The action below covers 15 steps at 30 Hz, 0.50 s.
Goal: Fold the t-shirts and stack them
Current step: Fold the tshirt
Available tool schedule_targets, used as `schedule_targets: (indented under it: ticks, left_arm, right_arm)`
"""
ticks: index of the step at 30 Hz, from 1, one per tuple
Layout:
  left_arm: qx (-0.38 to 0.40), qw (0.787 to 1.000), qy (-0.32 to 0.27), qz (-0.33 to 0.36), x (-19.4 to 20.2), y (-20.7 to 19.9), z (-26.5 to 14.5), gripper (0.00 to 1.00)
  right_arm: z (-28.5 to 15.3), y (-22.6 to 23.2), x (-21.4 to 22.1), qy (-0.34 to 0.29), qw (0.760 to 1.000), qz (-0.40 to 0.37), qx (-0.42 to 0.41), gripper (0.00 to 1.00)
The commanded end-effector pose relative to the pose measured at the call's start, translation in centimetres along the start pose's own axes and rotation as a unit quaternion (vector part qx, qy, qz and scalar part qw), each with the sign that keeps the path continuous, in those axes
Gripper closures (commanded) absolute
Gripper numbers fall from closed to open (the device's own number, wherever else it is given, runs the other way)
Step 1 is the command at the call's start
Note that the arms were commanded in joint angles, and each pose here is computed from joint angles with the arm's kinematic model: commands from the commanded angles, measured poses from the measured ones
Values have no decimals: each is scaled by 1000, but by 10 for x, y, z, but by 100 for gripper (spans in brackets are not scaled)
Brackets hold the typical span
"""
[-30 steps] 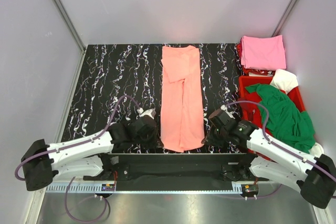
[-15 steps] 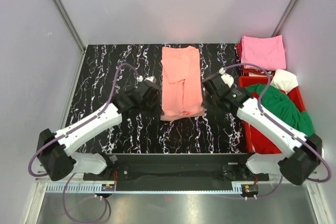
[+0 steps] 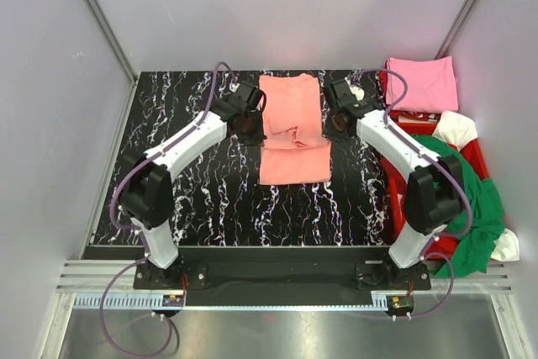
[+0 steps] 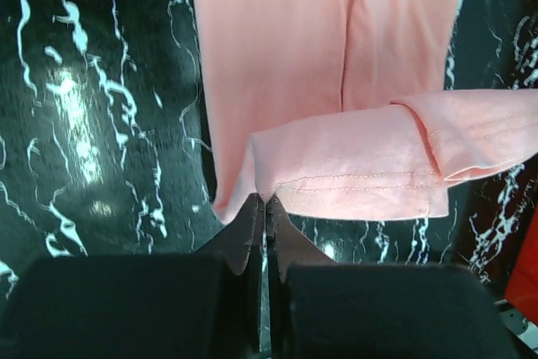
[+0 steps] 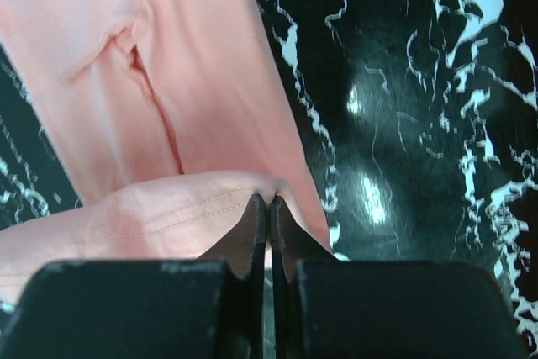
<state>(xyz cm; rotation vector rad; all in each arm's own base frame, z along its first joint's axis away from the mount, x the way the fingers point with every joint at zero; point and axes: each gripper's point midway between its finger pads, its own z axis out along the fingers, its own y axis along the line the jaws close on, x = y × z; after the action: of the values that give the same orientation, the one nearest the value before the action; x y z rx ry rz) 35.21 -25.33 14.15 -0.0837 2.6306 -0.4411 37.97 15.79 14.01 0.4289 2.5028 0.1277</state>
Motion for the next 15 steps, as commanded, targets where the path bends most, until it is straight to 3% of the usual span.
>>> schedule_targets:
  ticks: [1, 11, 15]
  left_arm:
    - [15, 1000, -3, 15, -26, 0, 3, 100]
    - [10, 1000, 21, 1, -55, 13, 51, 100]
    - [9, 999, 39, -1, -59, 15, 74, 94]
  right_arm:
    - [15, 12, -29, -16, 1000, -11, -15, 100]
    - [73, 15, -41, 14, 1000, -17, -11, 100]
    - [98, 14, -44, 31, 999, -16, -10, 100]
